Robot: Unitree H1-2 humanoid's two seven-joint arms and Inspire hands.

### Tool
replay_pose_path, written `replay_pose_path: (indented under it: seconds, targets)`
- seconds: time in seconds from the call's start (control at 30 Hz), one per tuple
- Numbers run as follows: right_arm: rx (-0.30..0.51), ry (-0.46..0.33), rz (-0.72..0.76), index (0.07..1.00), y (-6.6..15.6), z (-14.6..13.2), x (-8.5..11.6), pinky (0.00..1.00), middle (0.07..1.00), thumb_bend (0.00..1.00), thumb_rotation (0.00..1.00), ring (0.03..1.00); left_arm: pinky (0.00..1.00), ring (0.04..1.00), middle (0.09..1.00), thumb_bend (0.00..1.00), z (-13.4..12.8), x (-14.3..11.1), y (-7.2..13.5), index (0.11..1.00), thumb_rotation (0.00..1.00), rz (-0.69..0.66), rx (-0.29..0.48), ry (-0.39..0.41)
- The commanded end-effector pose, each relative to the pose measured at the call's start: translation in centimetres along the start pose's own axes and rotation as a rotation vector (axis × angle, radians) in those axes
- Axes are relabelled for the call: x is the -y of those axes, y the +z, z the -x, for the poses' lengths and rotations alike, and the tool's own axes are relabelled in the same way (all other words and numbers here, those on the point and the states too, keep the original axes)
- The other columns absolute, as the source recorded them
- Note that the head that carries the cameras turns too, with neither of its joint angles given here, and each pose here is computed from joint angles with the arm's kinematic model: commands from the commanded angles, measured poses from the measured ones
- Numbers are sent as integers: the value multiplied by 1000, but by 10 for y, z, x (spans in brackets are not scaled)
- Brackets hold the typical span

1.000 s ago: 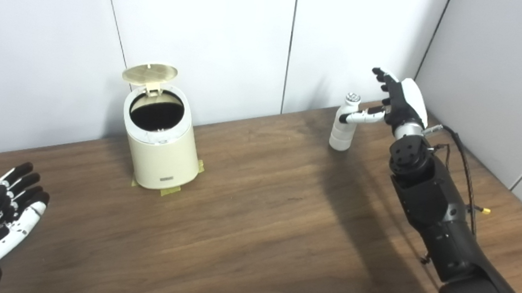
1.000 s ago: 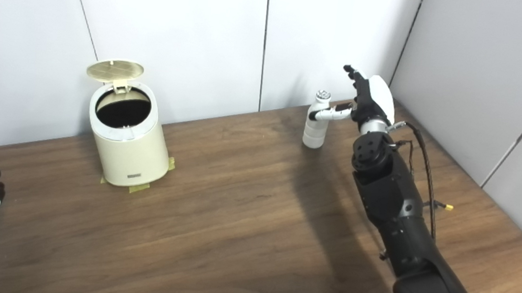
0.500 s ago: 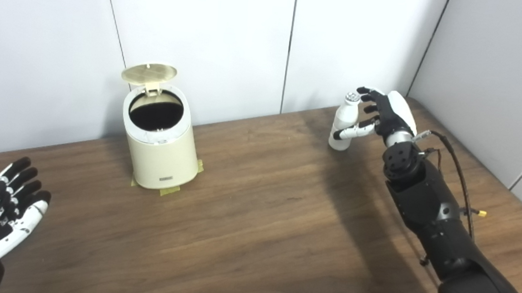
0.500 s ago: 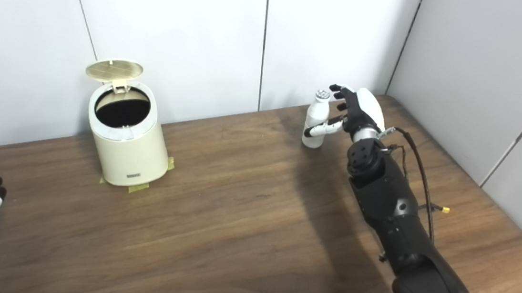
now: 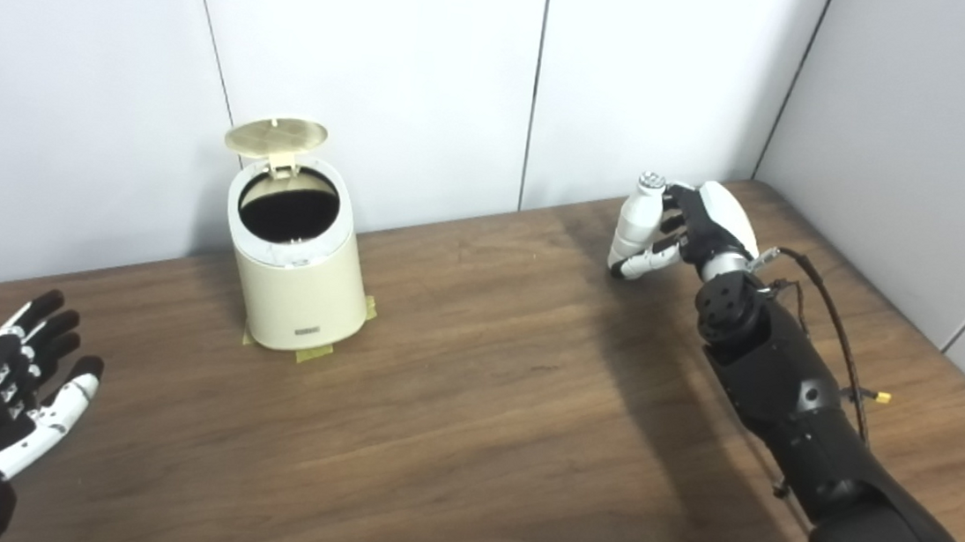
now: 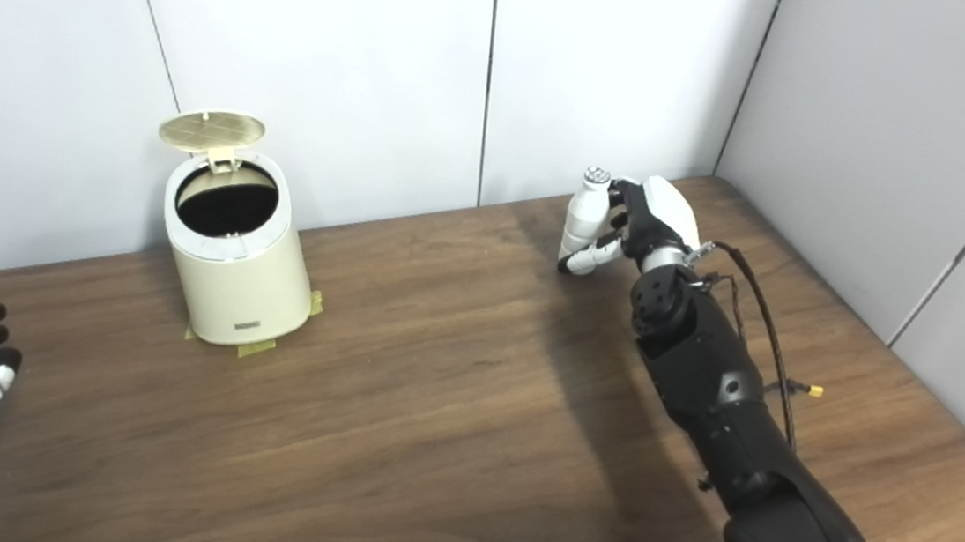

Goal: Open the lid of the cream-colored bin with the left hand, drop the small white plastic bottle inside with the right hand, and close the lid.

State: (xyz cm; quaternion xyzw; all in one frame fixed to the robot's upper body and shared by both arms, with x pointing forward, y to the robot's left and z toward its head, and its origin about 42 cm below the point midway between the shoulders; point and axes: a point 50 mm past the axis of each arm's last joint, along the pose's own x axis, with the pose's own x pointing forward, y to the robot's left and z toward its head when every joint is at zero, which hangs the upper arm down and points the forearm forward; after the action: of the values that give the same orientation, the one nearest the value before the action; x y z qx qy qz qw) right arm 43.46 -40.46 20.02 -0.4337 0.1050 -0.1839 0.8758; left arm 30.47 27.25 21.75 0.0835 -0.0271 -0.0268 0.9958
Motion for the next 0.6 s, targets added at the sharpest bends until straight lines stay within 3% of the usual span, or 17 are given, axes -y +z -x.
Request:
replay_pose_path:
  seconds: [0.0,0.17,0.3,0.33,0.4,0.57]
  targets:
    - [92,-71,-21,766,25,-10,25,600,757,885,62,696,914,901,920,266,-7,-5,20,954,9,-14,71,9]
    - [108,-99,-42,741,26,-11,24,558,697,872,24,636,981,907,915,272,-7,-6,19,944,51,-35,63,9]
    - [115,-155,-83,669,23,-12,22,524,604,870,1,565,1000,911,906,277,-6,-7,17,936,127,-61,56,6]
    - [116,-165,-89,640,22,-13,21,537,547,723,0,546,971,904,907,274,-5,-6,17,934,99,-58,56,5]
    - [127,-193,-96,577,21,-13,21,536,483,580,0,517,959,892,895,272,-5,-6,17,921,83,-83,55,9]
    - [143,-217,-69,487,20,-13,19,486,478,523,0,462,958,874,879,277,-5,-3,15,903,73,-97,45,7]
